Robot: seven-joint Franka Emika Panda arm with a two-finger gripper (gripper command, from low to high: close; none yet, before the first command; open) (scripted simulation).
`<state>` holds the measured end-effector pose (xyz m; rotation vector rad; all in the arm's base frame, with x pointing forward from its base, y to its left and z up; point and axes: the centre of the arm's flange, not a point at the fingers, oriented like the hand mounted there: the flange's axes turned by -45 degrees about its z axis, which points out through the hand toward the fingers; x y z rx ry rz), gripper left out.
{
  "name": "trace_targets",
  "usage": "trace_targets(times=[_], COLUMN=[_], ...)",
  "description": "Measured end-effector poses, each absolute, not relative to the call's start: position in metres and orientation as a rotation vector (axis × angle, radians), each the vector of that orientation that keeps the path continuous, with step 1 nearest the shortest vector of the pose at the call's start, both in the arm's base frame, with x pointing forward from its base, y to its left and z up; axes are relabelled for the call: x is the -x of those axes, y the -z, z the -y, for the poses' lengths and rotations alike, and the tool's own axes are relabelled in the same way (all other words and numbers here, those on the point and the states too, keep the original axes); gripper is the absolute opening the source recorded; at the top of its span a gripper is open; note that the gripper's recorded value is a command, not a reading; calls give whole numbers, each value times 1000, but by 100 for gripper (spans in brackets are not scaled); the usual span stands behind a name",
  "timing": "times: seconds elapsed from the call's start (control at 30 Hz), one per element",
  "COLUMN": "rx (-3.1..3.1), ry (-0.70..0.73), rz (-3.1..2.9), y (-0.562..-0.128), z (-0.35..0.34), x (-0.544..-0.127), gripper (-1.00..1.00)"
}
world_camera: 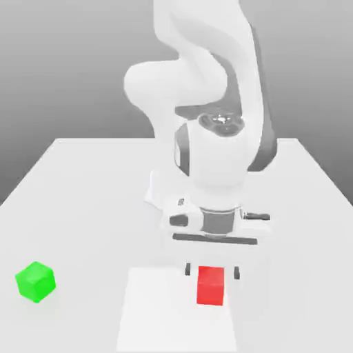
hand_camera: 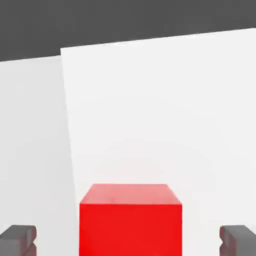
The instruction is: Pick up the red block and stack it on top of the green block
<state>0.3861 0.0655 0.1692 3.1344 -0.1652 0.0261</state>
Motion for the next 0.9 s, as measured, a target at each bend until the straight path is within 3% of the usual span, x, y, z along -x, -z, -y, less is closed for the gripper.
trace_targets(times=[0.1, 0.13, 0.37, 0.9], rx=[-3135, -3136, -3136, -3136], ry=[-13, -7, -6, -9], rz=[169, 171, 172, 172], y=[-152, -146, -145, -208], z=[-65, -65, -65, -65], x=[-382, -380, -380, -380], gripper=[0, -100, -100, -100])
